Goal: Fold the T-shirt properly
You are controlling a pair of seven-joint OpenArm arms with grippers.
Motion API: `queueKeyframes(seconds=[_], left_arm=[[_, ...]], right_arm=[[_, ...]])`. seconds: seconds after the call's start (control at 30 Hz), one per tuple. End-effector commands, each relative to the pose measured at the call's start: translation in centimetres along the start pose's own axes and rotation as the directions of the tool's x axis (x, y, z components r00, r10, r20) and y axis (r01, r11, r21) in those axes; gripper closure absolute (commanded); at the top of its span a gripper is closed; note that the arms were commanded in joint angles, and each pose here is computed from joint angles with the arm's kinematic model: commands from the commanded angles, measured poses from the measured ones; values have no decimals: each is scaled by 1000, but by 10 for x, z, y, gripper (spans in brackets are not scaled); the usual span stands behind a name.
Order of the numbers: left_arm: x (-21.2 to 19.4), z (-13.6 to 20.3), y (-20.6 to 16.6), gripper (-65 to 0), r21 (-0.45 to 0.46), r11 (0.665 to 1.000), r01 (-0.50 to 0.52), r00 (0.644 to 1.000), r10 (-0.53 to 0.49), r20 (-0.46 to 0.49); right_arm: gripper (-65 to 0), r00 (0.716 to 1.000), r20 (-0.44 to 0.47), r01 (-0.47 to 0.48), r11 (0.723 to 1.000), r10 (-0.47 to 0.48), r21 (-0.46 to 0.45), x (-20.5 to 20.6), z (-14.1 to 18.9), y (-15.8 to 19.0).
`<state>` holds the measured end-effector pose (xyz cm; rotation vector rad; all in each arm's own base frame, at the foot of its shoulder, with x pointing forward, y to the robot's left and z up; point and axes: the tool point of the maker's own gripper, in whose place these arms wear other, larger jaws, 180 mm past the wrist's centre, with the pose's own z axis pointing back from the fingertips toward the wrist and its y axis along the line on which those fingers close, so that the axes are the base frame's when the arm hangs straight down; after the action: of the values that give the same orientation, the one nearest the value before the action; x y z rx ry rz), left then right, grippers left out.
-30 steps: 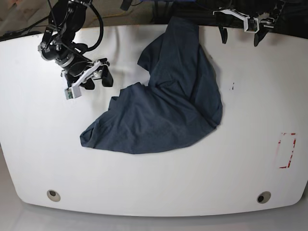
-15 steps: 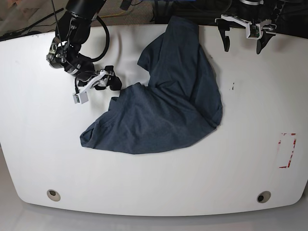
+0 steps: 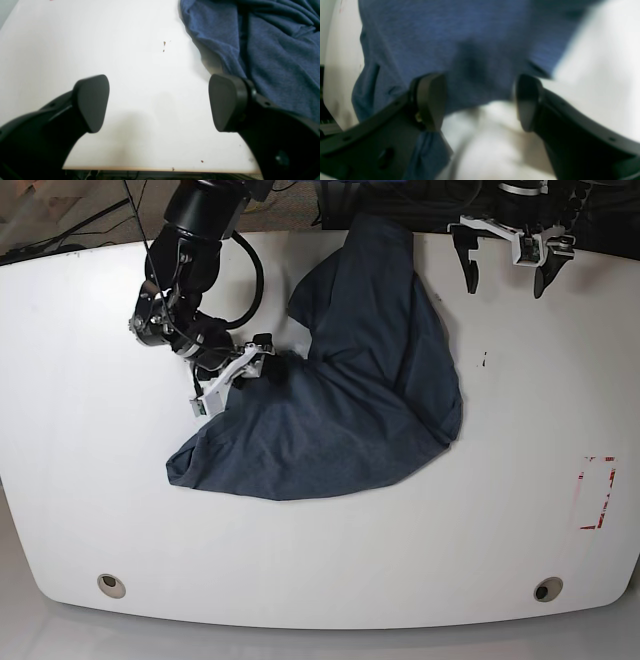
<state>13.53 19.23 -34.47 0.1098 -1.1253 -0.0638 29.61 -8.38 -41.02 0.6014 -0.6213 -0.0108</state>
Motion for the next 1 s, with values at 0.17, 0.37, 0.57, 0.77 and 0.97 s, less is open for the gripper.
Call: queueKeyframes(seconds=[0.17, 0.37, 0.57, 0.77, 0.97], left_arm=[[8, 3, 2, -593, 2, 1000, 8, 999, -8, 33], [8, 3, 1, -593, 0, 1000, 7, 999, -7, 33], [9, 2, 0, -593, -2, 1000, 6, 999, -5, 34], [11, -1, -8, -593, -23, 1000, -3, 999, 4, 43], [0, -7, -30, -593, -100, 995, -13, 1000, 10, -27]], right_arm=[[-420, 1000, 24, 20, 999, -21, 34, 9, -12, 6], [-277, 997, 22, 72, 995, -74, 61, 2, -27, 5], [-120, 996, 31, 76, 995, -78, 67, 3, -27, 5], [-87, 997, 33, 73, 995, -76, 63, 3, -26, 5], [-13, 995, 97, 1, 1000, -3, 31, 22, -7, 7]])
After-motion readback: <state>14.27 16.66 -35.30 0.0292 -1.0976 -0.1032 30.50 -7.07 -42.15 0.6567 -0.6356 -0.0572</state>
